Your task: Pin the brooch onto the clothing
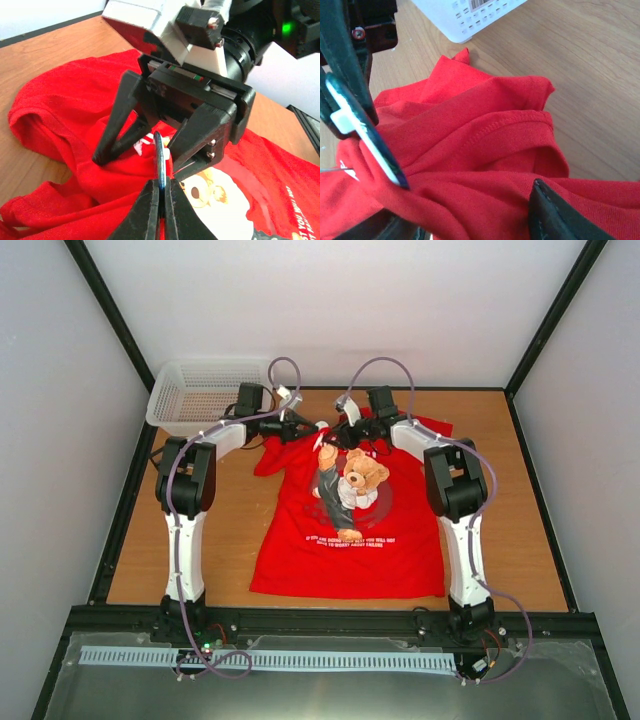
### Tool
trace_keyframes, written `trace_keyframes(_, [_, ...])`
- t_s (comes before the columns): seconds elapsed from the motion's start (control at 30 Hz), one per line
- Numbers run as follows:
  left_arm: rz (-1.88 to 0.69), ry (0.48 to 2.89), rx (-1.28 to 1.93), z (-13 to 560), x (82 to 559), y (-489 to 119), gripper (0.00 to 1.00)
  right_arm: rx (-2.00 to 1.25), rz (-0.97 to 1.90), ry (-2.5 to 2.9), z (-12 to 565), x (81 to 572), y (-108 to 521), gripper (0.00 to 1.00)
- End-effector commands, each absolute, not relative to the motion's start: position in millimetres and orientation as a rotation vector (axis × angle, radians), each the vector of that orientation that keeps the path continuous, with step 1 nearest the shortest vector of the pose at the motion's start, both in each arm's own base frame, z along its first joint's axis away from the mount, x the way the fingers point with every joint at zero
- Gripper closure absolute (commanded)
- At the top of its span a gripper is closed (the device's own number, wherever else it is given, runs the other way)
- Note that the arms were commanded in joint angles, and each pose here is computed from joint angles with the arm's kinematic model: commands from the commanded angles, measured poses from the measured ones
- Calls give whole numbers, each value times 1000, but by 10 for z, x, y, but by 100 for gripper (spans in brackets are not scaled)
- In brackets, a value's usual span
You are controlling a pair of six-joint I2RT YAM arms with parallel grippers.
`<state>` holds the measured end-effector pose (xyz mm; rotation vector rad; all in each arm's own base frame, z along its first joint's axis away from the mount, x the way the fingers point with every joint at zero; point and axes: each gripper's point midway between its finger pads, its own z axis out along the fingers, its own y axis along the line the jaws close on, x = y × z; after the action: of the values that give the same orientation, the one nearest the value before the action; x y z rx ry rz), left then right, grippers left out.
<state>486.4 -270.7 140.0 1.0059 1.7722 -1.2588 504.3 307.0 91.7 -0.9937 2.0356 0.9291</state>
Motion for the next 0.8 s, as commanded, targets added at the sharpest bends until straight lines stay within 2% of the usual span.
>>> trace_keyframes(0.0, [-1321, 1665, 1079, 1609, 4772, -2730, 99, -1053, 898, 1868, 1405, 5023, 2934, 44])
trace_keyframes(0.1, [-1334, 1661, 1081, 1599, 4781, -2737, 99, -1120, 952, 1802, 1472, 4873, 2877, 32])
trace_keyframes(0.2, [-1335, 1657, 1083, 1607, 4783, -2739, 99, -1171, 1028, 1745, 1523, 4770, 2889, 29])
trace_keyframes(0.57, [-1345, 1651, 1082, 1645, 4794, -2746, 99, -1173, 1102, 1685, 1540, 4810, 3070, 30])
trace_keyframes(0.77, [-1346, 1644, 1087, 1671, 4786, -2747, 99, -1170, 1142, 1688, 1491, 4845, 3103, 42])
